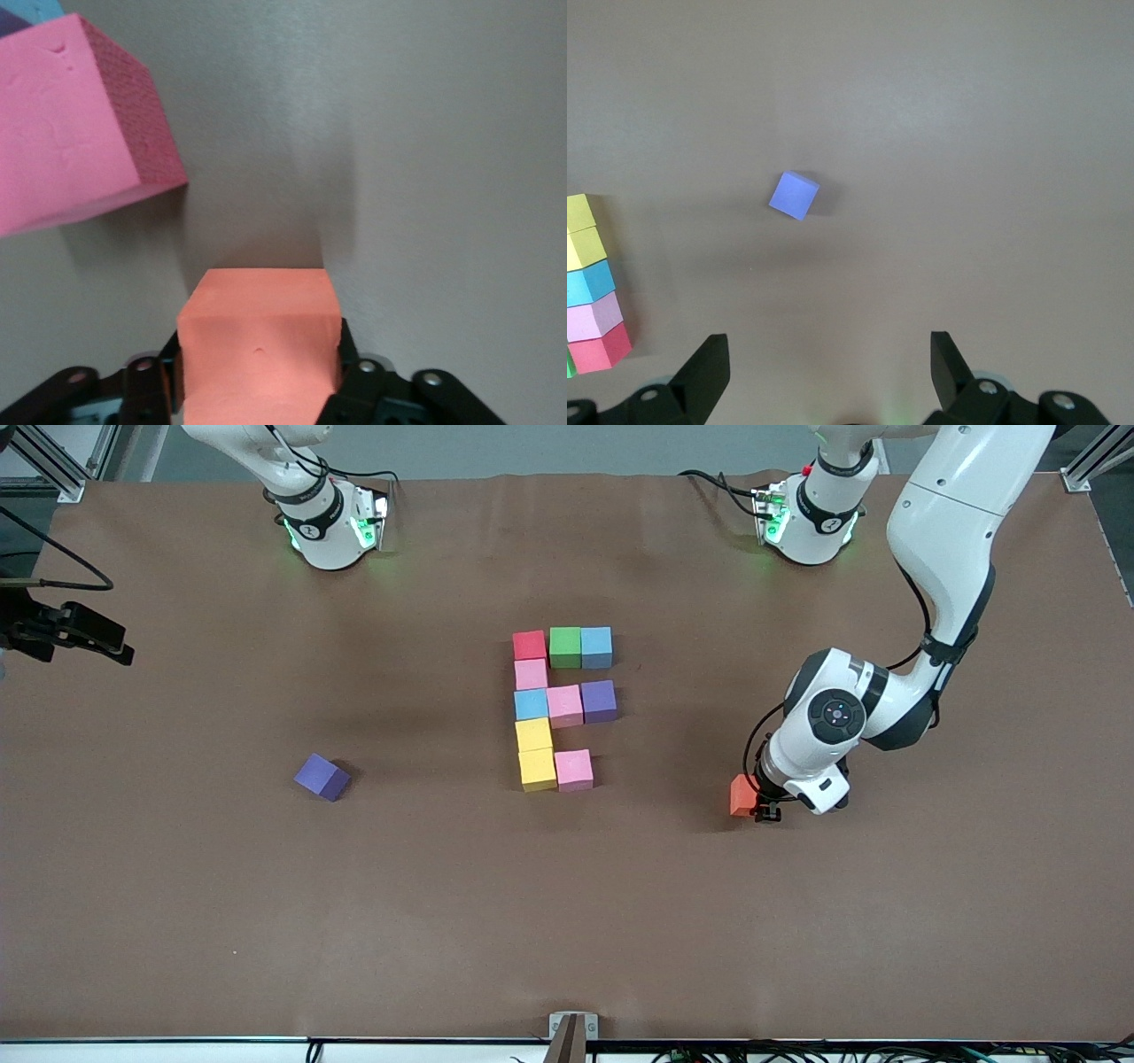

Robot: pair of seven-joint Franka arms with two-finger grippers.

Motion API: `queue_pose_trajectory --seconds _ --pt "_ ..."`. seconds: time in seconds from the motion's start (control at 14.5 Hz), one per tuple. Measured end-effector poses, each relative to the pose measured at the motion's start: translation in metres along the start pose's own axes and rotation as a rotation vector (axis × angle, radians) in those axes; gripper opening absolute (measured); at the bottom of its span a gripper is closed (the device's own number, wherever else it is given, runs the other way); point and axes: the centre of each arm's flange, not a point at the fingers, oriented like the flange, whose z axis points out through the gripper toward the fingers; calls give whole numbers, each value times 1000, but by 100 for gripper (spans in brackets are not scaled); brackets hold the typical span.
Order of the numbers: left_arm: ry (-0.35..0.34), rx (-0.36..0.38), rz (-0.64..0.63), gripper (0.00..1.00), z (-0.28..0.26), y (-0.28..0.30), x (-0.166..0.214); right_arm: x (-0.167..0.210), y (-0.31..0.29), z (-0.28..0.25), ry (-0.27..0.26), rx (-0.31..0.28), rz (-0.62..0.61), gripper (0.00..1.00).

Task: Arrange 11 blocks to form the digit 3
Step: 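Carry the orange cube and lower it beside the pink cube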

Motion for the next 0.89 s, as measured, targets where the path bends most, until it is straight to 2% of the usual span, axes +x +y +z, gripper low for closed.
queue_pose_trajectory --seconds 0.21,0.62,0.89 --pt "-2 -7 -56 59 -8 8 -28 -6 2 -7 8 1 0 100" --pt "-6 9 -132 59 -13 -11 -145 -46 -1 -23 27 2 -8 100" --pt "-5 32 -151 59 0 -24 -204 -50 -5 -22 27 1 -17 100"
